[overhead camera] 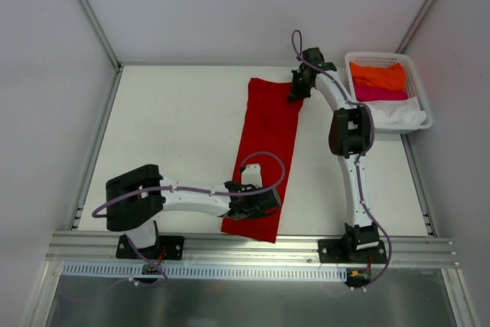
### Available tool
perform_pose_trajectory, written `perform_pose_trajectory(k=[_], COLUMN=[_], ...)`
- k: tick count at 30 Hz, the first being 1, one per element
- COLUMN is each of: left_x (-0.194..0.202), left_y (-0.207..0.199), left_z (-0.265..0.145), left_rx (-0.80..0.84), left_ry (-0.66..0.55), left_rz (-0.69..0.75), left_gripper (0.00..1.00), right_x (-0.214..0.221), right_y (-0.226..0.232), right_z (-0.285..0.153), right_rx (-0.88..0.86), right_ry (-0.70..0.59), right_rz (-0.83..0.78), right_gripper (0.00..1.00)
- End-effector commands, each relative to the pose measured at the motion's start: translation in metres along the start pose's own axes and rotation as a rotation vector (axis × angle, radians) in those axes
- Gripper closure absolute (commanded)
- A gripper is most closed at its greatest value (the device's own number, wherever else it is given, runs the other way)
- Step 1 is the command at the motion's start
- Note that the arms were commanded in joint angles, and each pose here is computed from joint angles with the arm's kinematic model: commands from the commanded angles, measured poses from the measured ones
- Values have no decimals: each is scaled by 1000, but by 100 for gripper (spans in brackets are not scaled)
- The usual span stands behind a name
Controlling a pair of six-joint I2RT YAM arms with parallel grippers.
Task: Fold and stack the t-shirts
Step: Rotate the tshirt 90 degrees
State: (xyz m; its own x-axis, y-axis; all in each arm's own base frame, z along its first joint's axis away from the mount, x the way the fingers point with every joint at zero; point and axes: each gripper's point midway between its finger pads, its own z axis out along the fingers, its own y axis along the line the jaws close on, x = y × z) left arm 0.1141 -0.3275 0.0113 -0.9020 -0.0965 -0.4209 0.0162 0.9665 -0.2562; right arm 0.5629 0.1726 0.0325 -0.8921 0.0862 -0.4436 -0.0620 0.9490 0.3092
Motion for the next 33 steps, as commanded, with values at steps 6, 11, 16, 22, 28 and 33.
perform_pose_trajectory(k=[6, 11, 16, 22, 28, 33], left_x=[55, 19, -61, -154, -150, -114], left_y=[35, 10, -35, -41, 31, 69], left_z=[-6, -21, -77, -159, -119, -69], left_rx=[-149, -88, 15, 77, -37, -170], left_ry=[158, 24, -229, -514, -438, -323], left_rz=[125, 161, 225, 225, 94, 91], left_gripper=[100, 100, 100, 96, 98, 100], right_x=[-22, -54, -89, -91, 10, 123], right_y=[10, 29, 52, 89, 108, 76], right_z=[-6, -38, -110, -268, -355, -333], right_rx=[-107, -174, -204, -235, -309, -259], right_ry=[-70, -205, -369, -565, -563, -530], right_rz=[-2, -81, -183, -265, -224, -87], right_gripper=[99, 76, 58, 50, 50, 49])
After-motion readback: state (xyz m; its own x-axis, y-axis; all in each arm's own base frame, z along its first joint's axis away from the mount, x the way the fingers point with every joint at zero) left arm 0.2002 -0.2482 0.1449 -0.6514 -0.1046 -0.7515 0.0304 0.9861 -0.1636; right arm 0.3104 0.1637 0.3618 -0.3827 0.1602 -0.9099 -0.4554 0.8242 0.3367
